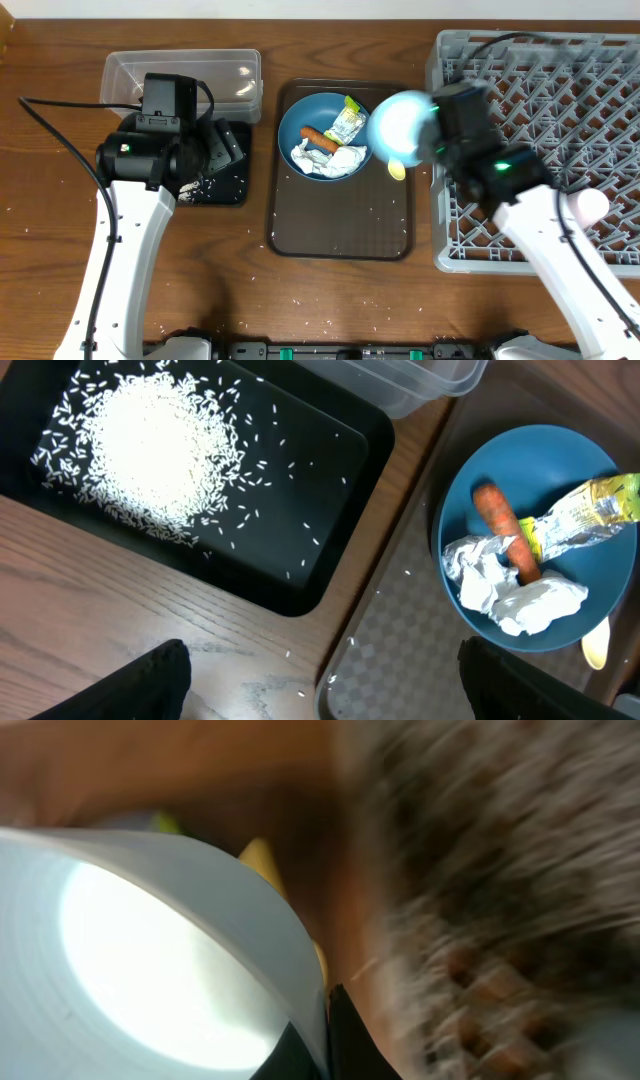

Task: Sort waste into correct bins and load items into the dishwasher rack
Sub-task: 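Carry the bowl right and place it upside down in the rack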

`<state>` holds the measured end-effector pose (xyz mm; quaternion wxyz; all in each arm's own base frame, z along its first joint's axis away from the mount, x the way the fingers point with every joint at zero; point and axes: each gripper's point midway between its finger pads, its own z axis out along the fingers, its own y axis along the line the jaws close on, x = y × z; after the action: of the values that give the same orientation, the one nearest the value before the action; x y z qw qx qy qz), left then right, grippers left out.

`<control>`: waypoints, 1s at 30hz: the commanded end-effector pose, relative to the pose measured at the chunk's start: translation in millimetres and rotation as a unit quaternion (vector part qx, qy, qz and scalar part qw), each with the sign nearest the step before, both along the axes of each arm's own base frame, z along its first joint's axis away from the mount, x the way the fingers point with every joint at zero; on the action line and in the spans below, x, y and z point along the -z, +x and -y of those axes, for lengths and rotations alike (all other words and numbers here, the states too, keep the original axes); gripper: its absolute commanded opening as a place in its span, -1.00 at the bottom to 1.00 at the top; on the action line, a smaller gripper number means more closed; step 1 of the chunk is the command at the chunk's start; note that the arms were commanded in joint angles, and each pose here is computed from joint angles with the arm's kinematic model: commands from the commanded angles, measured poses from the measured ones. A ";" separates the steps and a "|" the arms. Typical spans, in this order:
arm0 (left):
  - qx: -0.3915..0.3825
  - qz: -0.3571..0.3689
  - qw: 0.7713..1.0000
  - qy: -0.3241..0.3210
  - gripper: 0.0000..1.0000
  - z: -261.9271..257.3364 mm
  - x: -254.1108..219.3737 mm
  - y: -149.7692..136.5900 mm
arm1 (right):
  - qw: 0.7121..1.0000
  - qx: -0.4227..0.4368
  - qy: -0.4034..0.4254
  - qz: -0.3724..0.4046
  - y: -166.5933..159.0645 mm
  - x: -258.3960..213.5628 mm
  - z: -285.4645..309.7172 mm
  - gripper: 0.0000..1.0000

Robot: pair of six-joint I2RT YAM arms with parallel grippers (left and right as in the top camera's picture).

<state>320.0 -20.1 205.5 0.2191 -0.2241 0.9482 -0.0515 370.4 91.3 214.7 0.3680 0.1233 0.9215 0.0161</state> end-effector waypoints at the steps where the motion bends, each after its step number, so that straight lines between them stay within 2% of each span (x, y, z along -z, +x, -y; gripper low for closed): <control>1: -0.002 -0.003 1.000 0.009 0.79 -3.8 1.3 0.2 | 0.981 0.144 -0.106 0.068 15.3 -29.7 79.6 -0.98; 6: -0.002 -0.002 1.000 0.009 0.80 -3.8 1.2 0.3 | 0.945 0.231 -0.181 0.145 48.6 -60.5 141.8 -0.97; 12: -0.002 -0.003 1.000 0.009 0.80 -3.8 1.3 0.2 | 0.909 0.218 -0.316 0.165 91.9 -71.9 174.3 -0.97; 19: -0.002 -0.003 1.000 0.009 0.81 -3.8 1.3 0.2 | 0.867 0.188 -0.450 0.104 126.8 -32.5 185.2 -0.98; 30: -0.002 -0.002 1.000 0.009 0.81 -3.8 1.2 0.3 | 0.842 0.132 -0.522 0.045 157.4 40.5 183.3 -0.98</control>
<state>319.8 -19.9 205.1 0.2184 -0.2242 0.9484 -0.0510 528.1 -86.2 182.7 0.4525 0.0618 0.7510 -0.4768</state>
